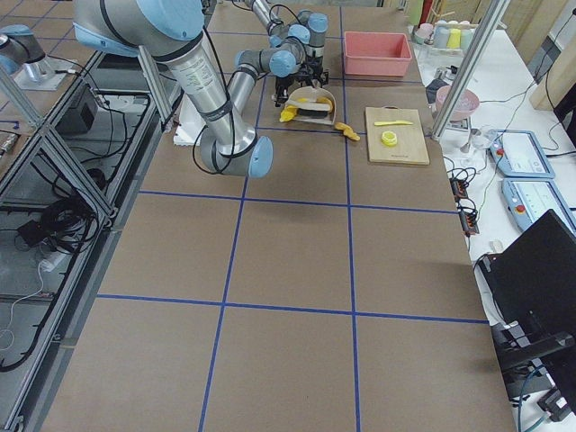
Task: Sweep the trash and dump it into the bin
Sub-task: 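Sweep the corn and potato into the dustpan with the right gripper's brush, then lift the brush and move it behind the ginger root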
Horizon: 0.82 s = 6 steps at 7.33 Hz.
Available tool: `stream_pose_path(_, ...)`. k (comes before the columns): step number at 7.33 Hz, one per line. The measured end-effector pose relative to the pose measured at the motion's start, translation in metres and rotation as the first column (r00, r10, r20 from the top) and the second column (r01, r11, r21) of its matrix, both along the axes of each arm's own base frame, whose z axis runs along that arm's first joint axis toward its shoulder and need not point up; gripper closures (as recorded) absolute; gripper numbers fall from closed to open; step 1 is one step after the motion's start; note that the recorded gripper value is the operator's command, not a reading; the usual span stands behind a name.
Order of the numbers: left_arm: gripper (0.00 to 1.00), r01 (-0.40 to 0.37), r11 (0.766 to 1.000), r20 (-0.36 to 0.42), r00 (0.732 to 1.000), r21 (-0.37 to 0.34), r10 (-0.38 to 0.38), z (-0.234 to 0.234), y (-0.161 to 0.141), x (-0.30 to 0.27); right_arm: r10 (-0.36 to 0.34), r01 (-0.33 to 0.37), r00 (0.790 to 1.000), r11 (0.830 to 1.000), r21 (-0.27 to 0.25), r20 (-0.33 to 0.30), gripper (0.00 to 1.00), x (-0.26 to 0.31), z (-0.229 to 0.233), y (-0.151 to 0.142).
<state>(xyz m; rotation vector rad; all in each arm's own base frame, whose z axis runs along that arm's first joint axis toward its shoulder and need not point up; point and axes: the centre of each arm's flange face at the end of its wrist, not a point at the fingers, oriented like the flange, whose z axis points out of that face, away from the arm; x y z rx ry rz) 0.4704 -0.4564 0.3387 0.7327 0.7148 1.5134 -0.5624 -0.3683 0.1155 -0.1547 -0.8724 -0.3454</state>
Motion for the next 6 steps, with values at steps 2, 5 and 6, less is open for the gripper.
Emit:
stream_pose_path(2,0.02,0.0,1.0,0.0,1.0,0.0,0.0,0.0,0.0,0.0,-0.006,0.005,1.0,1.0,-0.016,-0.022,1.0,0.032,-0.008,-0.009)
stream_pose_path(5,0.02,0.0,1.0,-0.001,1.0,0.001,0.0,-0.001,0.0,0.0,0.003,-0.011,0.994,0.997,-0.074,-0.109,1.0,0.076,0.026,0.009)
stream_pose_path(6,0.02,0.0,1.0,-0.001,1.0,0.001,0.0,-0.001,0.0,0.0,0.01,-0.02,0.991,0.997,-0.077,-0.131,1.0,0.085,0.044,0.011)
